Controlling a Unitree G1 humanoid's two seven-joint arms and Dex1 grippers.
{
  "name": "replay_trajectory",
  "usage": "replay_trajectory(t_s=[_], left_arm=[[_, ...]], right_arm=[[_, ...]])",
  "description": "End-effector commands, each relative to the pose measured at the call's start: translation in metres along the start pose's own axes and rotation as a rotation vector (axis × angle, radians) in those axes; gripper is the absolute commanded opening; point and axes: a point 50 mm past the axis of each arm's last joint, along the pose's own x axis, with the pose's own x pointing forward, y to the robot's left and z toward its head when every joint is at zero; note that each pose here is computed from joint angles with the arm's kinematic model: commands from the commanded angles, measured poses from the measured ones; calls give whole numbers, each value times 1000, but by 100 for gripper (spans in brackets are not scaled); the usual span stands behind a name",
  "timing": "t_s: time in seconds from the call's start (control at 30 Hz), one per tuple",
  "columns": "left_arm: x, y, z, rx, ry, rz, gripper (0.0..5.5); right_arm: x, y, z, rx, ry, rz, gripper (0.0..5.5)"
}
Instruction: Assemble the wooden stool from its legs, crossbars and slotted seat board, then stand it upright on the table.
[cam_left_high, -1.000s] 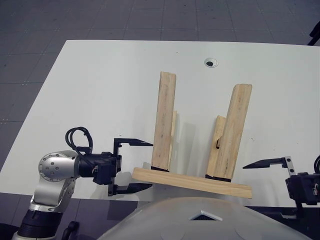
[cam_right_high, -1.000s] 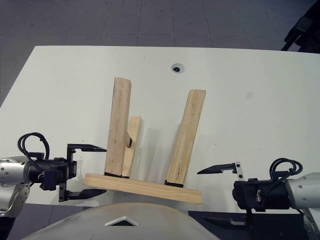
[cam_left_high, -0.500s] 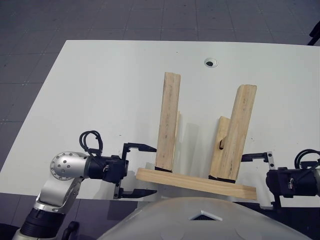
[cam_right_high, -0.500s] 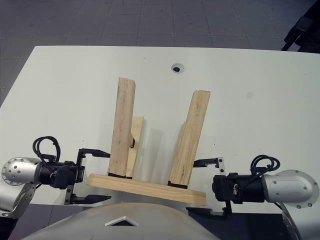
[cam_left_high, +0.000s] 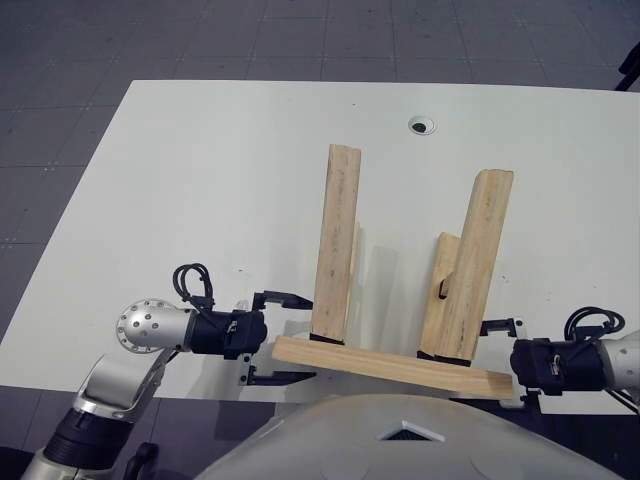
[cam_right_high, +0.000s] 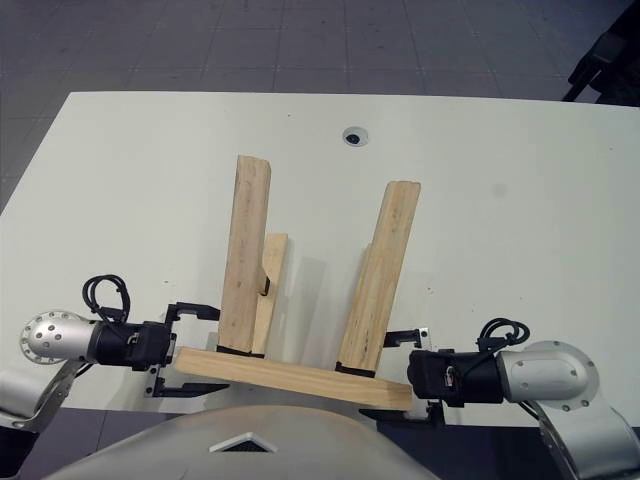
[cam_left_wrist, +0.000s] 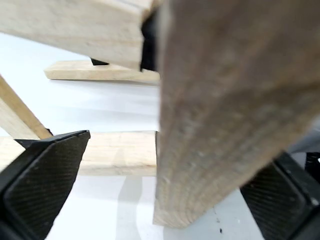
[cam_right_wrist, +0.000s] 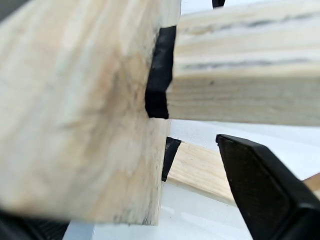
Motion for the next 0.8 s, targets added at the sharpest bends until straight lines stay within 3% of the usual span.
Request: replay_trajectory(t_s=[0.03,0.37,0.6,0.8], left_arm=[[-1,3,2,20,-7,21,424],[-3,4,8,78,-67,28,256],[-3,2,10,27,-100,-6,145],[-2,7,16,-96,-128,13,132]], right_arm=[[-2,-2,-2,10,16,3,360],[-6,-7,-4,37,47,17,164],[-3,-19,5,6,8,6,144],[0,-27,12,-46,-47,-20,129]])
